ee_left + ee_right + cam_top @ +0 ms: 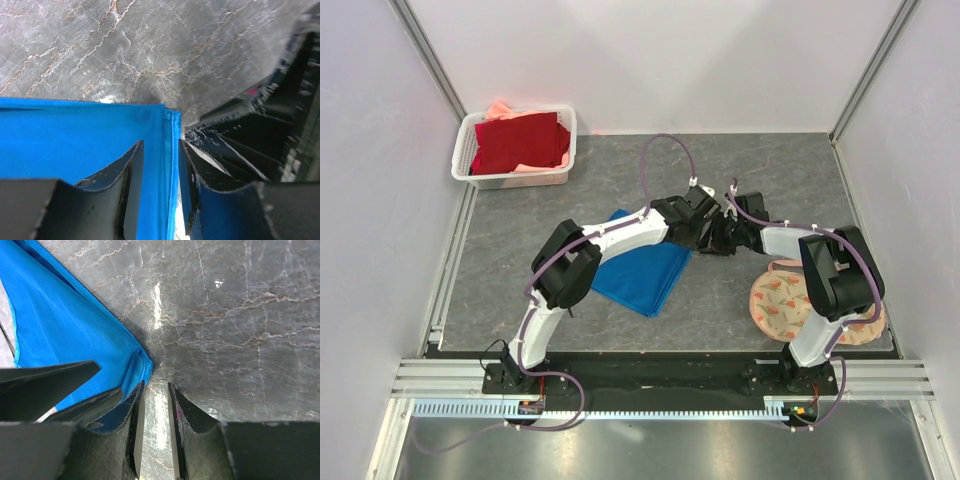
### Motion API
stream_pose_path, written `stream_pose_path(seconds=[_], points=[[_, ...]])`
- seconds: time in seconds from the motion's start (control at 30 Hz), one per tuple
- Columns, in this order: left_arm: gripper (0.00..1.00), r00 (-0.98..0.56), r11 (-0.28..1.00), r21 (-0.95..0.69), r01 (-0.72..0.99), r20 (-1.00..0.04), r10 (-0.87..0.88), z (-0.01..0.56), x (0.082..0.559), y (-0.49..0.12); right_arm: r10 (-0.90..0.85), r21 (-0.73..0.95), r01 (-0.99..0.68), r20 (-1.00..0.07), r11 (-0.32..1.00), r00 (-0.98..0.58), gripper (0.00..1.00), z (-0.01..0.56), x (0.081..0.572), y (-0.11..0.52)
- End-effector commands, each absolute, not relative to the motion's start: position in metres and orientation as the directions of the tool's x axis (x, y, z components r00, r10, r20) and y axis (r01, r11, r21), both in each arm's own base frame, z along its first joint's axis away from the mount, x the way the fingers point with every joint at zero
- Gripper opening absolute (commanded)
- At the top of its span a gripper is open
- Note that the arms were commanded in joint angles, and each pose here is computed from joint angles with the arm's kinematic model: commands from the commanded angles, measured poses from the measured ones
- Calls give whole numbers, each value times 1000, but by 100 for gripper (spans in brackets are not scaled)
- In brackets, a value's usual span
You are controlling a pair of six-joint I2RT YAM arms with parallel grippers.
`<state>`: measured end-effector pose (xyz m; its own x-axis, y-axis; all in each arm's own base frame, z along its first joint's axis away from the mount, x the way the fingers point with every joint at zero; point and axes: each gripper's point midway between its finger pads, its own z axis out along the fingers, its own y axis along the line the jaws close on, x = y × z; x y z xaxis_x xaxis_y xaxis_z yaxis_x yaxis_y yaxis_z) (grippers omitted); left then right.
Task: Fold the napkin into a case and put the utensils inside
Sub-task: Smooth out the lower triangle-folded napkin at the center of the board.
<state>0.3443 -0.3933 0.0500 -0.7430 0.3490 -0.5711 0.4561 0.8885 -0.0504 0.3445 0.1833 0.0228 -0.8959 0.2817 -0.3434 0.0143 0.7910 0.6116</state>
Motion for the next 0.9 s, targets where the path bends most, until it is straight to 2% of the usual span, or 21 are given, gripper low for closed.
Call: stream_pose_path(seconds=[0.0, 0.3, 0.63, 0.87], points=[[38, -702, 877, 12, 479, -595, 392, 47, 359, -394, 279, 627, -16, -369, 779, -886, 32, 22, 353, 188], [33, -713, 879, 11, 476, -580, 393, 34, 362, -394, 288, 643, -11, -359, 766, -888, 28, 20, 356, 192], [10, -723, 884, -29, 467, -588, 362, 44, 366, -393, 293, 645, 2, -345, 764, -892, 23, 9, 360, 194], [7, -740, 882, -81, 464, -583, 336, 52, 360, -395, 302, 656, 3, -344, 755, -889, 18, 7, 370, 198]])
